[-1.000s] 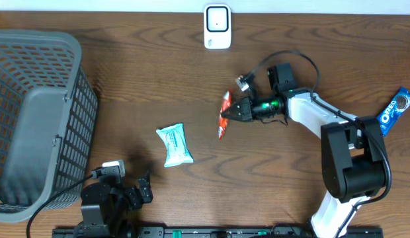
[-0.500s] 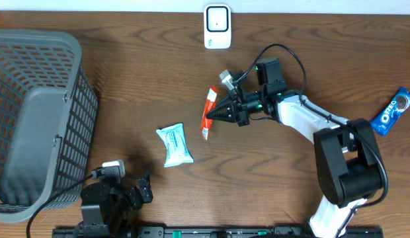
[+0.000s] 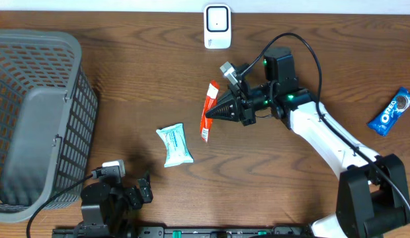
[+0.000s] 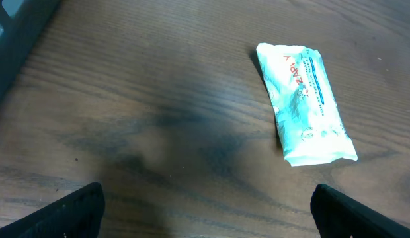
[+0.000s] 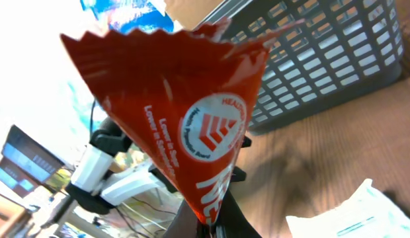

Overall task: Scan the item barcode
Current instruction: 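Lift the Nescafe stick up toward the scanner, then hold the Nescafe stick in front of the scanner window, then carry the Nescafe stick to the right table edge and release it, then reach the right gripper to the teal wipes pack and grasp it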

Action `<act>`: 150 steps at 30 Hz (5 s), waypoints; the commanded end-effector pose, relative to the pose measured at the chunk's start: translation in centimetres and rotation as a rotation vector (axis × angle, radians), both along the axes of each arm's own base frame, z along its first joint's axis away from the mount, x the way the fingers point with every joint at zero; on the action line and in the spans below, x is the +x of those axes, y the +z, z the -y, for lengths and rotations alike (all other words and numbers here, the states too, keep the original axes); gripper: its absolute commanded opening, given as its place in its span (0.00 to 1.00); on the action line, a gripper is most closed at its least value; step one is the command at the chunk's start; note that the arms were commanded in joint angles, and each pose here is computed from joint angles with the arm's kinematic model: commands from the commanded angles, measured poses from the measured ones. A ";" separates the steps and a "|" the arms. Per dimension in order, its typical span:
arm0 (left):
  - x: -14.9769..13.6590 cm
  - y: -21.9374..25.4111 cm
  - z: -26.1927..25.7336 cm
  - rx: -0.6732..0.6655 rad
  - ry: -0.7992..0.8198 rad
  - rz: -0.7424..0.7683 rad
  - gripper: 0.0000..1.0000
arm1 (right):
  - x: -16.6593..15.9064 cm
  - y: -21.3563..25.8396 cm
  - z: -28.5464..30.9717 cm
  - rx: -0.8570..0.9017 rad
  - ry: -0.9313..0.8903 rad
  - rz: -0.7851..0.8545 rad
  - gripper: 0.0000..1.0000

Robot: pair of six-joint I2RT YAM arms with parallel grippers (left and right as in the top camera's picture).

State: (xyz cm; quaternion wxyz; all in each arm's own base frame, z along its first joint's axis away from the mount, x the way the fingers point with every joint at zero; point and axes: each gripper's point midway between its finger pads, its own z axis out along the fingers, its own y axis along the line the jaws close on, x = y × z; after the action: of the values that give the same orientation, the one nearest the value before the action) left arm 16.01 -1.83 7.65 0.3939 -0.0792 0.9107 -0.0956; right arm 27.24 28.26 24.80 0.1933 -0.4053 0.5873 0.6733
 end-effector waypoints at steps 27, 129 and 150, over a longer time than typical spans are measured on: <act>-0.6 -0.8 0.2 -0.013 -0.001 -0.037 1.00 | 24.4 -5.3 1.7 -0.993 -0.924 0.718 0.01; -0.6 -0.8 0.2 -0.013 -0.001 -0.037 1.00 | 7.5 -10.1 -1.5 -1.335 -0.650 -0.085 0.97; -0.6 -0.8 0.2 -0.013 -0.002 -0.037 1.00 | -0.3 -19.2 -10.3 -1.500 -0.482 0.067 0.83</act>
State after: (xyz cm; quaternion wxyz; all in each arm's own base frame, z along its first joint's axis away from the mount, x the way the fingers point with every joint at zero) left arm 16.00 -1.84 7.68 0.3942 -0.0791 0.9106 -0.0958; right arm 27.86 38.13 6.98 0.0334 -0.3107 0.9490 0.0413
